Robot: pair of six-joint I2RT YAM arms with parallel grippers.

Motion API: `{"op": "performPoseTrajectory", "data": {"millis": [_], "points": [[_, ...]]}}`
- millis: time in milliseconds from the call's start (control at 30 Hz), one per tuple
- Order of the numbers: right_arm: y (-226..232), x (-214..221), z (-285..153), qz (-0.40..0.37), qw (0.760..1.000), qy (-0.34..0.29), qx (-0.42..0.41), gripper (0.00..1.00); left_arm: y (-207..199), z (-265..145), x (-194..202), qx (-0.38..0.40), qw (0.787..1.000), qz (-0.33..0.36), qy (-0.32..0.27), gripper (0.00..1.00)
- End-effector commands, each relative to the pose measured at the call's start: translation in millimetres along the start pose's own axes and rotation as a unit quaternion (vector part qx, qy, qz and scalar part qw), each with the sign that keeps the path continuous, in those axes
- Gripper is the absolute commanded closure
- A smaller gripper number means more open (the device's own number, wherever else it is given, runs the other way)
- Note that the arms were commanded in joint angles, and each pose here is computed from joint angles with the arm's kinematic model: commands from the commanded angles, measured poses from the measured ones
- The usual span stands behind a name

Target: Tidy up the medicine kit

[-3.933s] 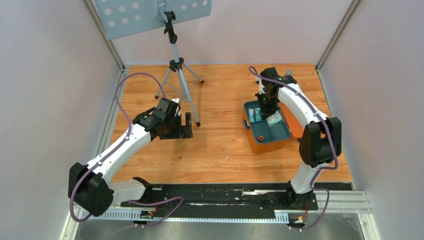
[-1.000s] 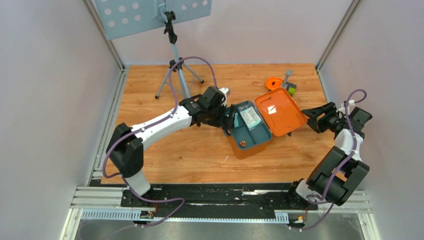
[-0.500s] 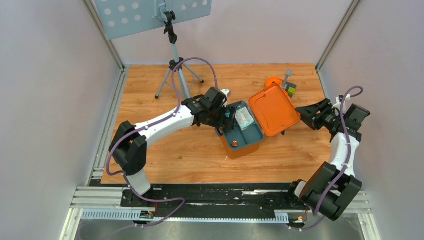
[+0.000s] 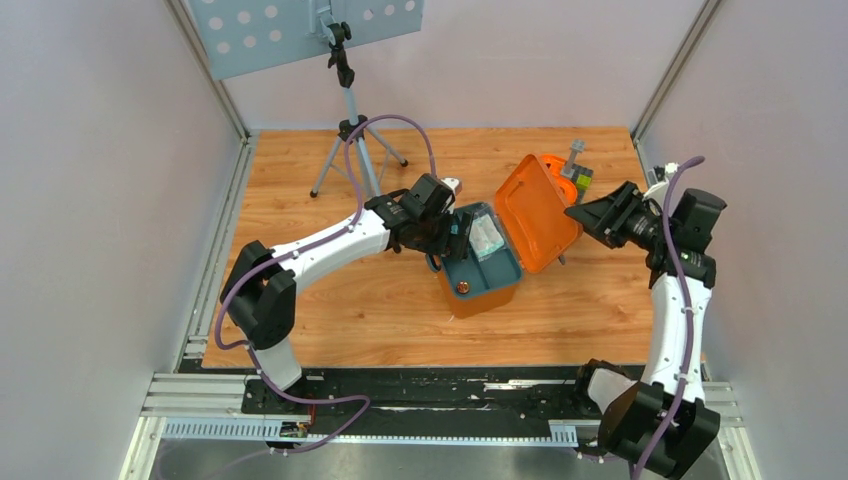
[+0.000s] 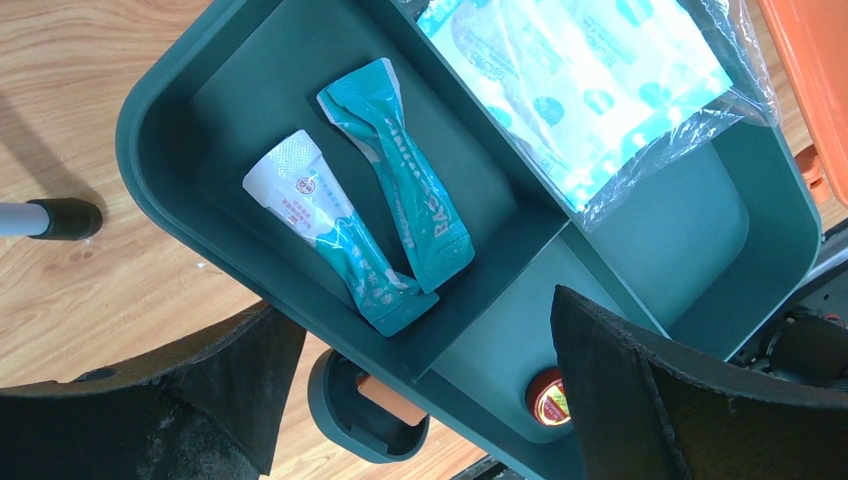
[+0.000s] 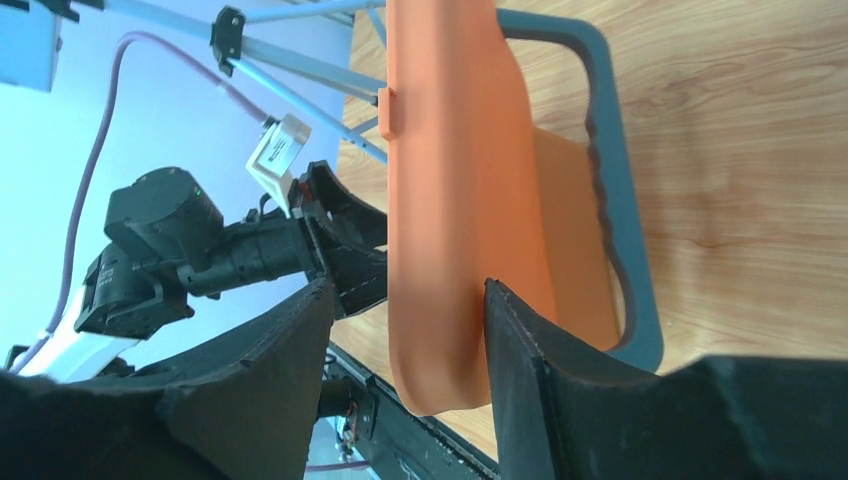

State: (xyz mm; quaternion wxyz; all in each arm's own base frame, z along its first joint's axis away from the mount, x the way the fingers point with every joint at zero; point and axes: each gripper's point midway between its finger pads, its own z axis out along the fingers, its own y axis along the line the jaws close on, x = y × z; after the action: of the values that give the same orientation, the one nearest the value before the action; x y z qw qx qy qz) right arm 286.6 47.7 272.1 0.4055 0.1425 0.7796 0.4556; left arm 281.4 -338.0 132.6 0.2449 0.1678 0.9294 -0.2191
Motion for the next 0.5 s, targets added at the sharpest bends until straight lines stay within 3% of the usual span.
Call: {"op": "performPoseTrajectory", "data": {"millis": [0, 467], "points": [[35.5, 4.8, 1.8, -0.031, 0.999, 0.011, -0.023, 0.43, -11.6, -14.1, -22.6, 0.013, 0.999, 0.007, -0.034, 0.02], [91.7, 45.0, 26.9, -0.054, 0.994, 0.068, -0.062, 0.38, 8.8, -78.6, -20.0, -0.033, 0.997, 0.008, -0.074, 0.01]]}}
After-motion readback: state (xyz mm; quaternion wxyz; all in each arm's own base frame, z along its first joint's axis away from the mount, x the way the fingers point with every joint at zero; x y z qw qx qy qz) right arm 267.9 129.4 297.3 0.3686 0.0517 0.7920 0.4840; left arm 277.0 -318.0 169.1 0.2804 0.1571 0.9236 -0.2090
